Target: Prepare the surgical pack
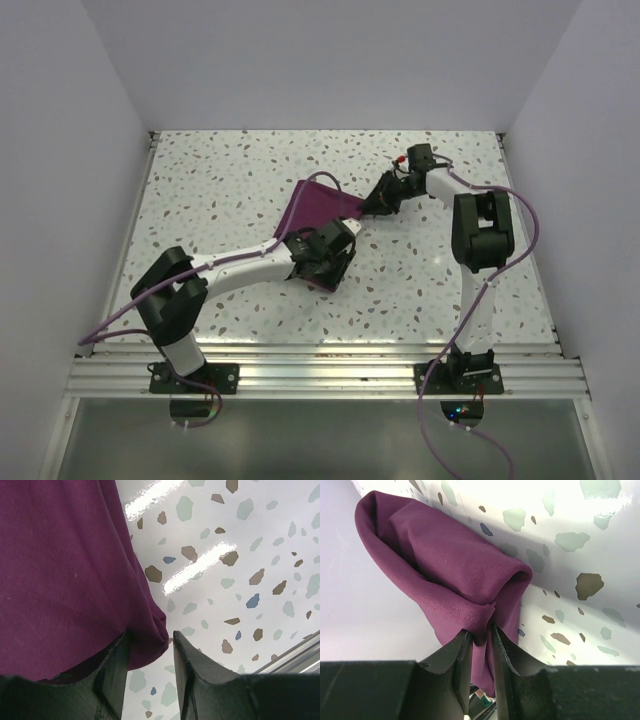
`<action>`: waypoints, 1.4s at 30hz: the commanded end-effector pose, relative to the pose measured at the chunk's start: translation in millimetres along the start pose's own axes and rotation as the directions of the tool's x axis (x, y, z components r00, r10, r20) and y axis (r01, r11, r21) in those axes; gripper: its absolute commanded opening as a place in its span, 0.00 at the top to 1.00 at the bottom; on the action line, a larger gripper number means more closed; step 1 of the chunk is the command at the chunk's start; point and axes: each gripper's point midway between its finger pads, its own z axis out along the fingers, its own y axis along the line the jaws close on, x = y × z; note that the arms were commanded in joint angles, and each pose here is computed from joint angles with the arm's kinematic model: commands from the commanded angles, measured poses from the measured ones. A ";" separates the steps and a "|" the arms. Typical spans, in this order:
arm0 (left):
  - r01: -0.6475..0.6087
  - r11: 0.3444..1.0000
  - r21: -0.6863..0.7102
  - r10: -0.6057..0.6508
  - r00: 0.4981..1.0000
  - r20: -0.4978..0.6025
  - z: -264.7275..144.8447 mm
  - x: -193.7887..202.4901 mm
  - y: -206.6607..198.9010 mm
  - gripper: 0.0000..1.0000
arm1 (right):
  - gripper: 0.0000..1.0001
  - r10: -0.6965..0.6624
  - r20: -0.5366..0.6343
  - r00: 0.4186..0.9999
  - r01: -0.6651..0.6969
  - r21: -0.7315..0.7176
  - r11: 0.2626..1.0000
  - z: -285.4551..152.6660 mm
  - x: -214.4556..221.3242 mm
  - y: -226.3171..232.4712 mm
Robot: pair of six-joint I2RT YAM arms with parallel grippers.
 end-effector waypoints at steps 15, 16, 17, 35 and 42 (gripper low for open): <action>-0.014 1.000 0.020 0.017 0.987 -0.158 4.7 45.3 -1.2 0.70 | 0.76 -0.078 0.117 0.990 0.081 -0.022 0.996 -30.2 -18.2 26.4; -0.015 1.000 0.020 0.018 0.987 -0.158 5.0 45.0 -1.3 0.70 | 0.76 -0.074 0.119 0.990 0.078 -0.025 0.997 -30.7 -18.2 26.2; -0.017 1.000 0.019 0.020 0.987 -0.160 5.5 45.4 -1.1 0.70 | 0.76 -0.073 0.119 0.990 0.076 -0.025 0.997 -30.5 -18.2 26.0; -0.036 0.999 0.038 0.043 0.981 -0.191 7.8 57.5 -0.5 1.00 | 0.96 -0.063 0.121 0.991 0.063 0.010 0.998 -12.3 -35.5 20.9; -0.012 0.998 0.064 0.025 0.977 -0.213 5.7 74.1 -1.1 1.00 | 1.00 -0.084 0.163 0.983 0.069 0.096 0.993 -12.5 -61.4 12.5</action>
